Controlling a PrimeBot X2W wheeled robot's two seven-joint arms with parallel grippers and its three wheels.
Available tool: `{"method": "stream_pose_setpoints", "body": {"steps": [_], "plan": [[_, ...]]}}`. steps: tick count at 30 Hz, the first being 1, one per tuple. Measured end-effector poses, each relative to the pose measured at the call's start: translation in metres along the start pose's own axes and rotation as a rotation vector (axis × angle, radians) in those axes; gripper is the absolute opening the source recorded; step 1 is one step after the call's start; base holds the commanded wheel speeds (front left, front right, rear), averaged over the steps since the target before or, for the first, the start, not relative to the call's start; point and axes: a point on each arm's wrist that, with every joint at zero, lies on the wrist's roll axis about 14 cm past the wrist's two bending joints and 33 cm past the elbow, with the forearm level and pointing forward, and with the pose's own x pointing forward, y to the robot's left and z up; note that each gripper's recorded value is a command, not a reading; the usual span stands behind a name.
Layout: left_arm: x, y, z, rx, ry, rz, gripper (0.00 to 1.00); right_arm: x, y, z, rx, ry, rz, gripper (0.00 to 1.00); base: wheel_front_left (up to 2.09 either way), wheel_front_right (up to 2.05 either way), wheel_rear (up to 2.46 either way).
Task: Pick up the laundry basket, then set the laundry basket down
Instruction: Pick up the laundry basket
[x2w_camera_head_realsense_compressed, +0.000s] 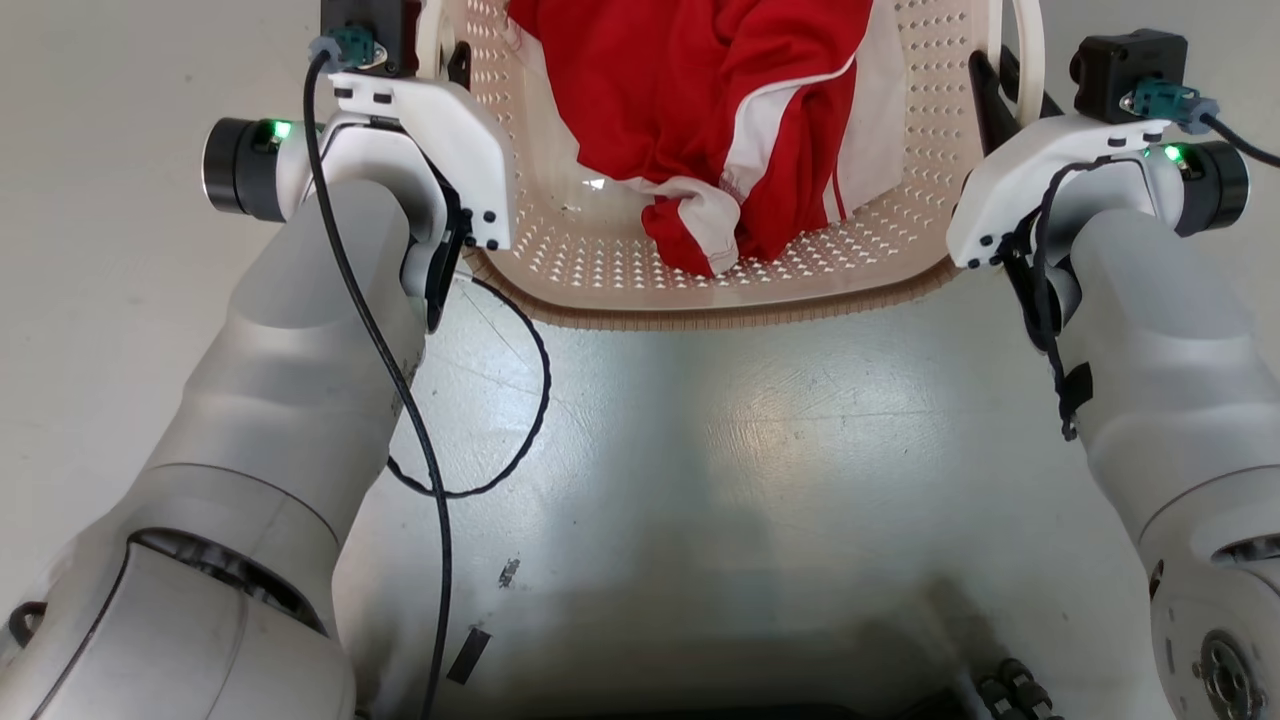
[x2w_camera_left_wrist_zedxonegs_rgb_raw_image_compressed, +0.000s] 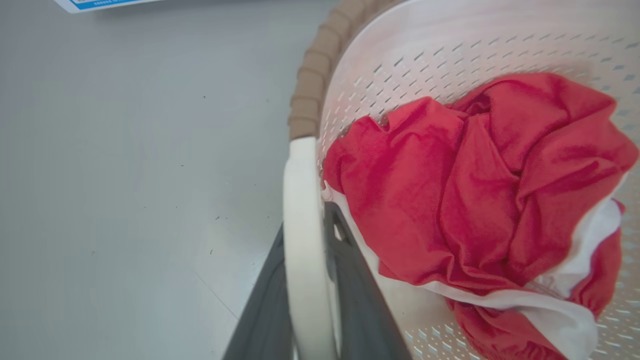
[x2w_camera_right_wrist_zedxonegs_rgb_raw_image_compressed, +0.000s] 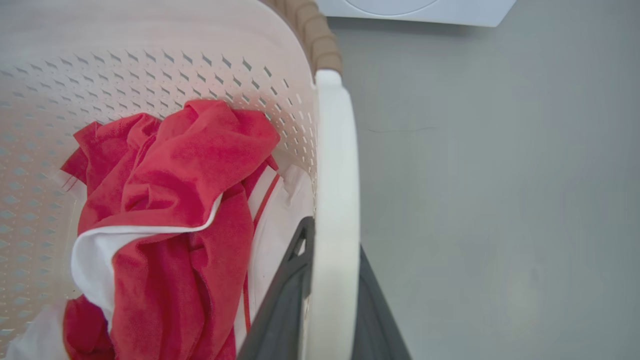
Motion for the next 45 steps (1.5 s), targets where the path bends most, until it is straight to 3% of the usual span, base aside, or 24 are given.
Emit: {"method": "stream_pose_setpoints", "body": {"steps": [12,29,45], "plan": [[-0.039,-0.005,-0.01,0.009,0.04,0.012,0.0,-0.038,0.011,0.001,-0.036,0.03,0.032,0.0,0.0,0.0,0.0],[-0.143,-0.027,-0.016,0.034,0.061,0.016,0.0,-0.152,0.036,0.001,-0.042,0.073,0.073,0.0,0.0,0.0,0.0],[-0.223,-0.051,-0.004,0.093,-0.021,-0.004,0.0,-0.238,0.043,0.019,-0.044,-0.011,0.064,0.0,0.0,0.0,0.0]]}}
